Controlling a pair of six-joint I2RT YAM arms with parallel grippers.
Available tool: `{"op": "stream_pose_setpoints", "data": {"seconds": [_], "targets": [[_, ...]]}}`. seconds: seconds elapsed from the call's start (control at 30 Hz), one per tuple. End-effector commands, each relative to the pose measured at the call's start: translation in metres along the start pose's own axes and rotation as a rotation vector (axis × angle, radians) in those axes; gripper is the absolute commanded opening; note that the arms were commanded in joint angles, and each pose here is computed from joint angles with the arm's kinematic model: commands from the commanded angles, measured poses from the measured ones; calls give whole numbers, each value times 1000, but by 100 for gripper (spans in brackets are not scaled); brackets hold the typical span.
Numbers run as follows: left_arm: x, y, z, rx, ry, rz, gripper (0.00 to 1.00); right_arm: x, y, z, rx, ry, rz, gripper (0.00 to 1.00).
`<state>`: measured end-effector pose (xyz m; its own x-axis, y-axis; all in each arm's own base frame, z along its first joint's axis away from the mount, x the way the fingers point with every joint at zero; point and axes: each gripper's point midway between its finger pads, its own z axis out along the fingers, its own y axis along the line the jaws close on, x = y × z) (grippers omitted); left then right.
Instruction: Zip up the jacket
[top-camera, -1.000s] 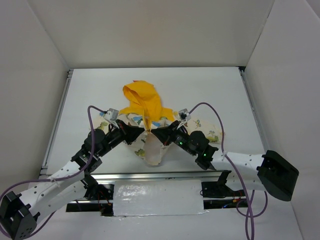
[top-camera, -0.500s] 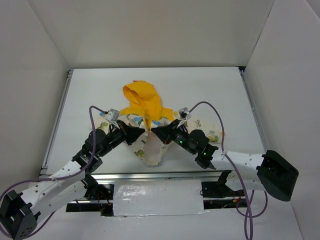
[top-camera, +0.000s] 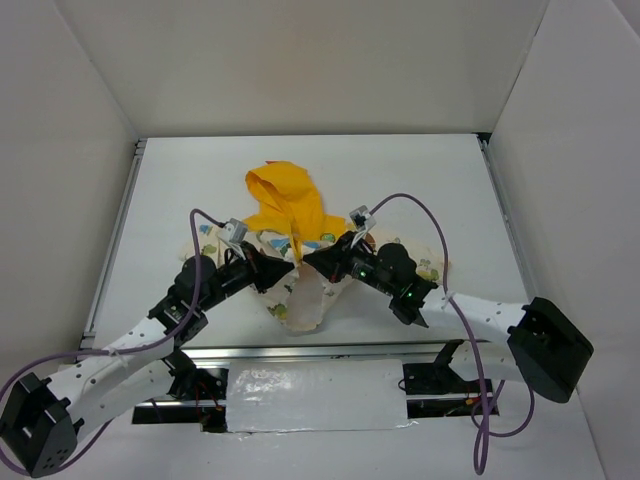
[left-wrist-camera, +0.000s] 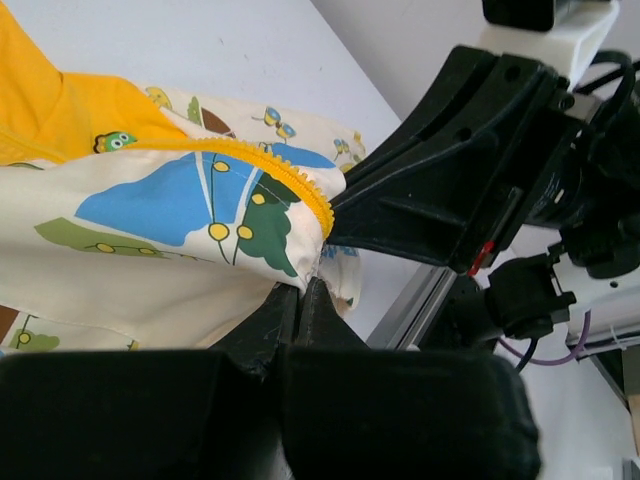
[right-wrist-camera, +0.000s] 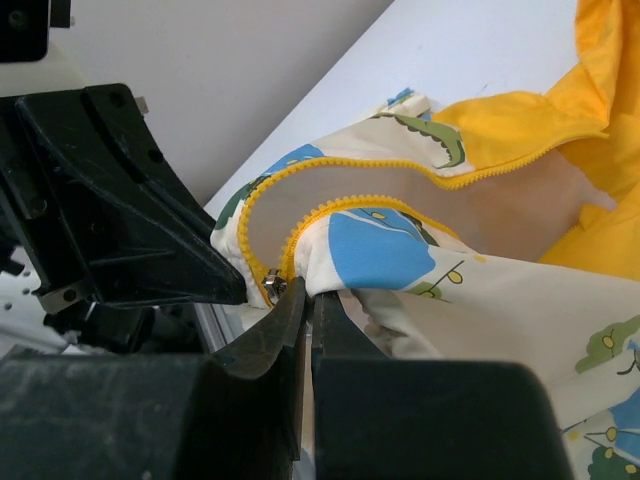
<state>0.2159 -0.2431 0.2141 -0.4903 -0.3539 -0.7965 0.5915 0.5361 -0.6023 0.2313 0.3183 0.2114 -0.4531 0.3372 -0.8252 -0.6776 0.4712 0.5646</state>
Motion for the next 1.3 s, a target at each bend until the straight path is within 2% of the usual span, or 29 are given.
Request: {"op": "stream_pose_setpoints", "data": {"seconds": [0.0,0.37,0.67,0.73,0.83,0.93,0.97,1.0,1.03,1.1,1.13,1.27], "targets": [[10,-22,-1,114,97,57,0,-32,23,4,-138,-20,-55,0],[36,9,2,-12,200,55,0,-21,25,3,-156,78,-81,0],[61,16,6,3,271,12,0,7,-2,-2,-43,139,27,0],[61,16,5,6,265,5,0,11,-6,-2,-19,157,33,6],[60,14,3,17,256,4,0,13,-11,-6,25,180,45,28],[59,9,3,40,259,-5,0,4,-9,-11,65,182,51,37],[61,8,3,48,264,-6,0,-5,-7,-11,78,170,55,44],[62,7,3,54,268,-13,0,-11,-7,-13,100,161,54,45],[63,6,3,60,272,-15,0,-11,-9,-16,132,175,67,51],[67,7,2,62,279,-22,0,-19,-9,-22,160,156,74,57],[67,7,2,65,277,-22,0,-19,-9,-25,176,163,87,66],[71,9,3,67,283,-34,0,-29,-1,-34,173,141,107,69]]}}
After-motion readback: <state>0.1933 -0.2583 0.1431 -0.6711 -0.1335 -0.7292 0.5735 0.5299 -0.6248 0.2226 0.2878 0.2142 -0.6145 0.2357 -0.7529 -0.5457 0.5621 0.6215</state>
